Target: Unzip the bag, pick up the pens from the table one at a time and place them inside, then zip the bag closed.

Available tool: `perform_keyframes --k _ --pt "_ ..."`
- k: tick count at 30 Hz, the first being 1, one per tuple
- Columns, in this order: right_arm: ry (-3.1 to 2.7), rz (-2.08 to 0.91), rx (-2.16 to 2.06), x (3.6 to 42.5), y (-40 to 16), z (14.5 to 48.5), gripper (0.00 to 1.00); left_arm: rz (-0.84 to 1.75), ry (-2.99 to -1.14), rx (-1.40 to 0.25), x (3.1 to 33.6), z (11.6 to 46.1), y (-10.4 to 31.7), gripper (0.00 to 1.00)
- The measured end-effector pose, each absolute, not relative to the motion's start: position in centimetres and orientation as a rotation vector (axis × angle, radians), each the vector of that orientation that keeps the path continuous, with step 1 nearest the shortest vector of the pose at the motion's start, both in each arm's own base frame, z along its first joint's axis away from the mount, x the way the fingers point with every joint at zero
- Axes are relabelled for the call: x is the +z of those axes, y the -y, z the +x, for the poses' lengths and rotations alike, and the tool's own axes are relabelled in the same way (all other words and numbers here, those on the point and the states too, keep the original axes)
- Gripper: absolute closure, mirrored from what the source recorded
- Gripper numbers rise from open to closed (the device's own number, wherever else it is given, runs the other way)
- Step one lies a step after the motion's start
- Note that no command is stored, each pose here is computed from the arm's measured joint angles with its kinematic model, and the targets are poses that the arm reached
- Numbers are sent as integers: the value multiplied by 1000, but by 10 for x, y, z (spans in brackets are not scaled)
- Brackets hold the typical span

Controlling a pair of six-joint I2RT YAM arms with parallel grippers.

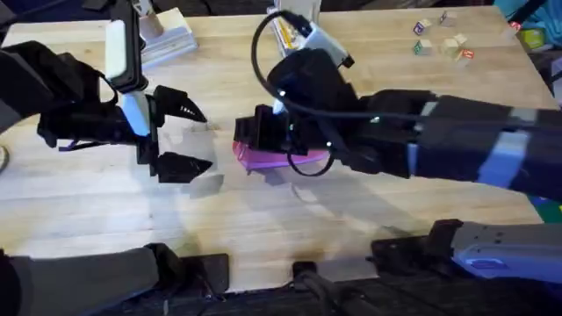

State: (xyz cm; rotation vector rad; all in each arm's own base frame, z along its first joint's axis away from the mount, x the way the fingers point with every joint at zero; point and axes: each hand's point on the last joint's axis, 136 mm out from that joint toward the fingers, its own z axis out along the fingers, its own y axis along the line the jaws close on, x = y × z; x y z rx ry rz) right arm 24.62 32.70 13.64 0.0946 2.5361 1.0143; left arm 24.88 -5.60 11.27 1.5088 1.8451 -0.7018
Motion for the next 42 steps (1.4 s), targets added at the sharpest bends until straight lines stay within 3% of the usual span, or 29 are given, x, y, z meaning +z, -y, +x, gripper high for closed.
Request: perform_keyframes --k 21,26,42 --pt "-2506 212 1081 153 -319 254 971 1411 -1699 -797 137 255 80 7" --pt "-2503 216 1084 154 -319 254 970 1542 -1597 -803 136 255 111 7" --pt "-2503 216 1085 154 -319 254 970 1481 -1644 -1025 108 261 143 7"
